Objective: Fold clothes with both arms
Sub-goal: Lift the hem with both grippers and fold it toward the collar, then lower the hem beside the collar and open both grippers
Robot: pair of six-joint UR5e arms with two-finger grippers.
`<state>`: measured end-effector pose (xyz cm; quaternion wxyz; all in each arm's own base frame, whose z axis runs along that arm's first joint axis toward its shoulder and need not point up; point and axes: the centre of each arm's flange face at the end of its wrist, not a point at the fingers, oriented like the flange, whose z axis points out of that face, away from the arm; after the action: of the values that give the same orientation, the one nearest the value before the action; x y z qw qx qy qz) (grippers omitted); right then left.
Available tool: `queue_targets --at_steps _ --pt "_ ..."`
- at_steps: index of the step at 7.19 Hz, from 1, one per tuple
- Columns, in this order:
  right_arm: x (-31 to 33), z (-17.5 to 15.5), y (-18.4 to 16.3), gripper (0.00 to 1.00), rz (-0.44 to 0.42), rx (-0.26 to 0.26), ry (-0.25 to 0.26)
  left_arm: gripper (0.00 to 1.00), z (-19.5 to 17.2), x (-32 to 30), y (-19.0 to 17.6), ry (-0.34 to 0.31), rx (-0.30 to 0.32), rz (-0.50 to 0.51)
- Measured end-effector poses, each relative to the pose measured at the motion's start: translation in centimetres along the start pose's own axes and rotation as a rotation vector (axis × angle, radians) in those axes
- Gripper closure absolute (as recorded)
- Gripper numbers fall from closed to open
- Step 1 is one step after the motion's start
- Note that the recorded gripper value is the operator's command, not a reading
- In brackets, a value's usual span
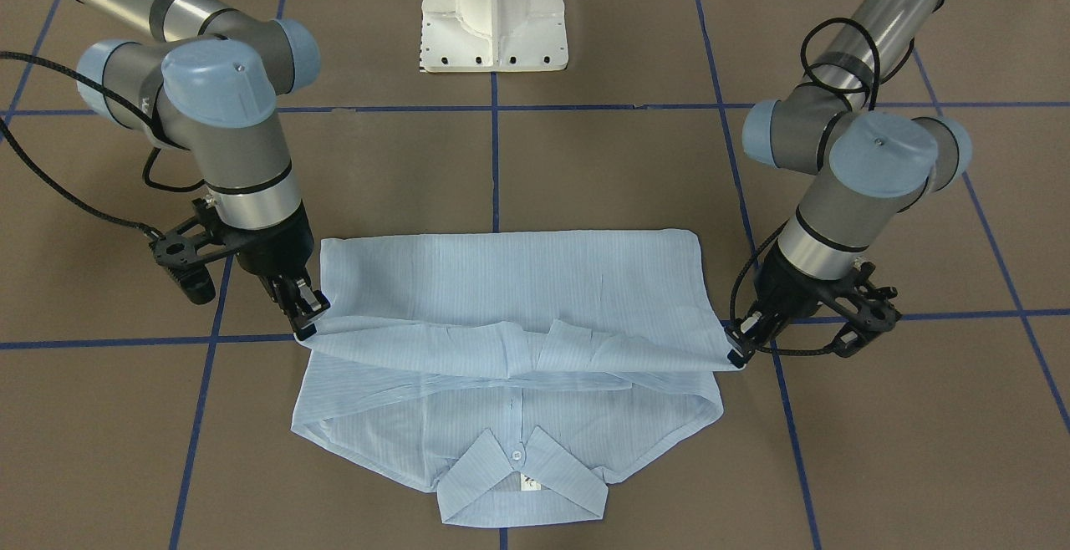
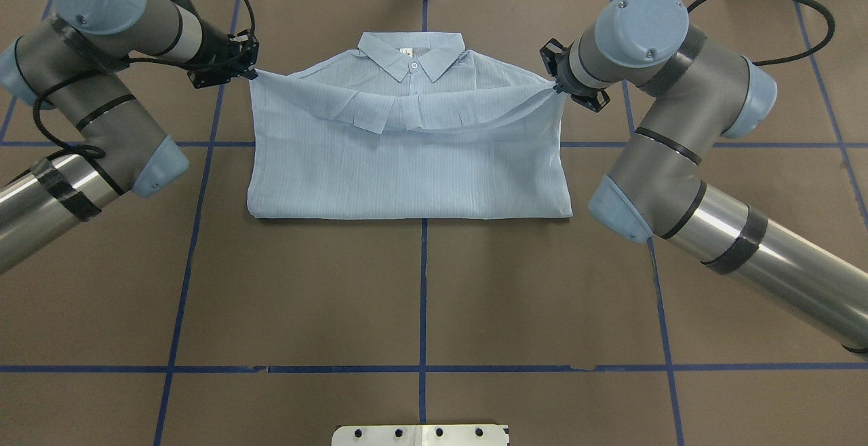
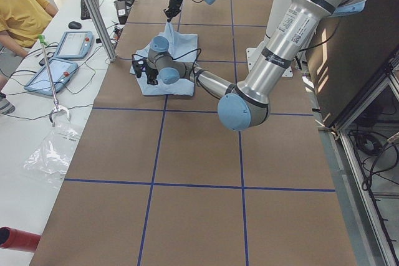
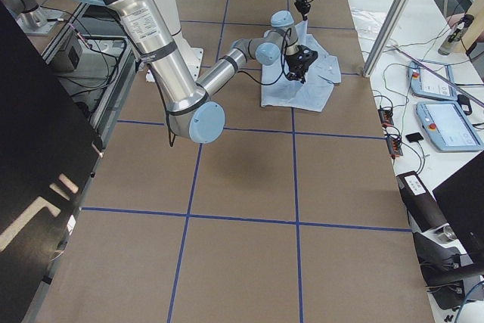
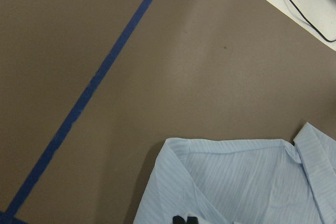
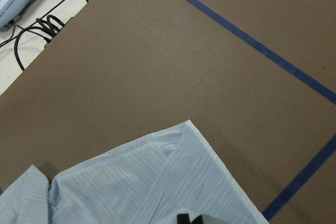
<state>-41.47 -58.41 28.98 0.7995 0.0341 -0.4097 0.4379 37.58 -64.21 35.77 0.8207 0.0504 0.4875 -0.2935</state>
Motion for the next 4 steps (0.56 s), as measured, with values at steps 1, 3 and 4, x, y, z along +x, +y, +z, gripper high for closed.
queue_targets --at_steps 1,3,4 --pt "-0.1 1.9 -0.6 1.0 0.001 -0.003 -0.007 1.0 1.3 0.1 -0.6 0.002 0.002 -0.001" --pt "-0.6 4.3 -1.0 1.0 -0.005 -0.001 0.003 0.9 3.3 0.5 -1.8 0.001 0.029 -0.004" --pt "-0.8 5.2 -1.3 1.0 -0.021 0.004 0.015 0.86 4.2 0.4 -1.9 -0.003 0.036 -0.001"
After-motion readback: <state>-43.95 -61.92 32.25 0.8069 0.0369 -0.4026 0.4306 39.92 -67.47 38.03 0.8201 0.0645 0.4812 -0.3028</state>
